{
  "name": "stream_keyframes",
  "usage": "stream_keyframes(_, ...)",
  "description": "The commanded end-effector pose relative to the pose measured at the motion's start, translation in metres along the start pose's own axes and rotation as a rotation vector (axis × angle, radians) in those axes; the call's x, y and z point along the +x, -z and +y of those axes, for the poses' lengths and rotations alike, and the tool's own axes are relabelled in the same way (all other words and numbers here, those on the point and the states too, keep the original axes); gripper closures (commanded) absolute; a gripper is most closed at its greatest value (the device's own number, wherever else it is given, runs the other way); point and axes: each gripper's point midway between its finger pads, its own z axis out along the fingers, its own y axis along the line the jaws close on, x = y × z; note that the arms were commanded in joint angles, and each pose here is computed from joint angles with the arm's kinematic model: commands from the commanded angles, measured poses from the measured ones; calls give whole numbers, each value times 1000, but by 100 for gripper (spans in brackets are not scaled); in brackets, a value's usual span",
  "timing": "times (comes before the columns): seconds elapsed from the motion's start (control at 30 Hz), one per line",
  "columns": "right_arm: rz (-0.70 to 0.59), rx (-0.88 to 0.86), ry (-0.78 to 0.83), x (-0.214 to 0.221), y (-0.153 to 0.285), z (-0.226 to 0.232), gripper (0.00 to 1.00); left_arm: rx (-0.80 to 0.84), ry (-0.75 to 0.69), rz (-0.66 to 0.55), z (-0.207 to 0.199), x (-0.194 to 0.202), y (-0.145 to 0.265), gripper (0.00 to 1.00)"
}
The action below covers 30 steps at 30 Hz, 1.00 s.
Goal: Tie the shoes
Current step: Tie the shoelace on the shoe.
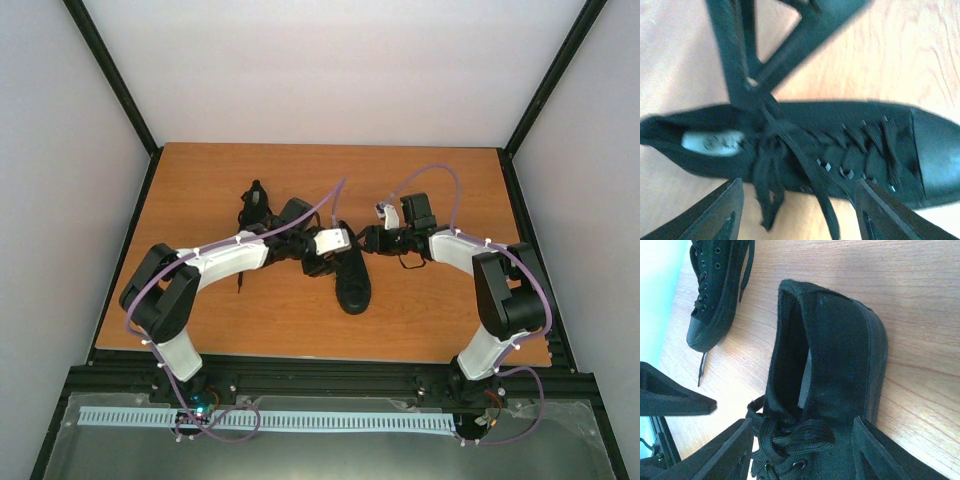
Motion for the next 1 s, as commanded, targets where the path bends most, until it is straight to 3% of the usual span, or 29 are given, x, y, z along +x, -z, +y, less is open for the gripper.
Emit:
stream_keyframes(0.0,-7,22,-21,2,-4,-7,44,-77,2,-201,21,-60,0,36)
stream_keyframes(0.4,11,0,-61,8,-11,-10,62,-101,43,-243,32,-70,-32,49)
stream_keyframes(0.57,12,-17,-58,9,-12,-8,83,-90,43,-200,28,-57,-39,57)
stream_keyframes(0.7,8,-33,-49,7,-10,-3,94,-72,26,-161,24,-47,-42,65)
stream_keyframes(0.97,-21,-25,3,-3,3,8,97,-55,17,-92,19,-24,-46,74)
